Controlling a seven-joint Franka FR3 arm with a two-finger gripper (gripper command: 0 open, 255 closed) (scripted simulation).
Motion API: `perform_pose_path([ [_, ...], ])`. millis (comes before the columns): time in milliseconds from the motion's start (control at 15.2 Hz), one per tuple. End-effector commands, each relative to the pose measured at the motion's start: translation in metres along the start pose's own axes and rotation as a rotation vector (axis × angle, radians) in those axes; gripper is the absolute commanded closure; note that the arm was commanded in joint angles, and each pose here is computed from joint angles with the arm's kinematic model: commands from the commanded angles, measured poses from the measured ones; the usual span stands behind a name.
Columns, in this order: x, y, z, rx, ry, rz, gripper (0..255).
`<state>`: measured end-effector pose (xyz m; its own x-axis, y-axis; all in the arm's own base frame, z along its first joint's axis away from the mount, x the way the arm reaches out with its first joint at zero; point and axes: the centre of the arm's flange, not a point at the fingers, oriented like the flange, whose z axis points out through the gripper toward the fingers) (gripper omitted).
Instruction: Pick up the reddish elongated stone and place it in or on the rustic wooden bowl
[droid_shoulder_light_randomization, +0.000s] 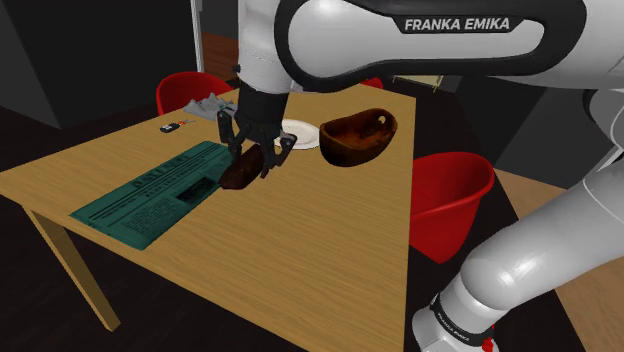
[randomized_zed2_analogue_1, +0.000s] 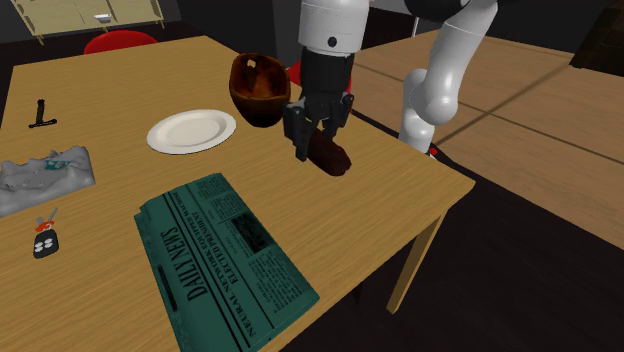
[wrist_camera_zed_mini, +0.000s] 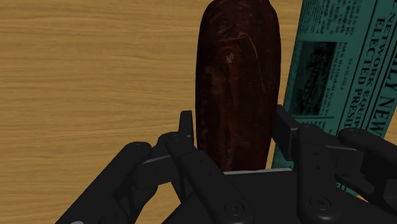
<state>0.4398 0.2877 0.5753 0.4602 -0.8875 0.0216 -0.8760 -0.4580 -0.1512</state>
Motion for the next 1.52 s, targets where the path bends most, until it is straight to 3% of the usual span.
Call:
perform_pose_path([
  [0,0.001,-0.001,-0.011,0.000,0.000,0.000,255],
  [990,0.002,-0.013,-0.088,0.000,0.000,0.000,255],
  [1452,0.088,0.022,-0.091,0.000,0.000,0.000,255],
])
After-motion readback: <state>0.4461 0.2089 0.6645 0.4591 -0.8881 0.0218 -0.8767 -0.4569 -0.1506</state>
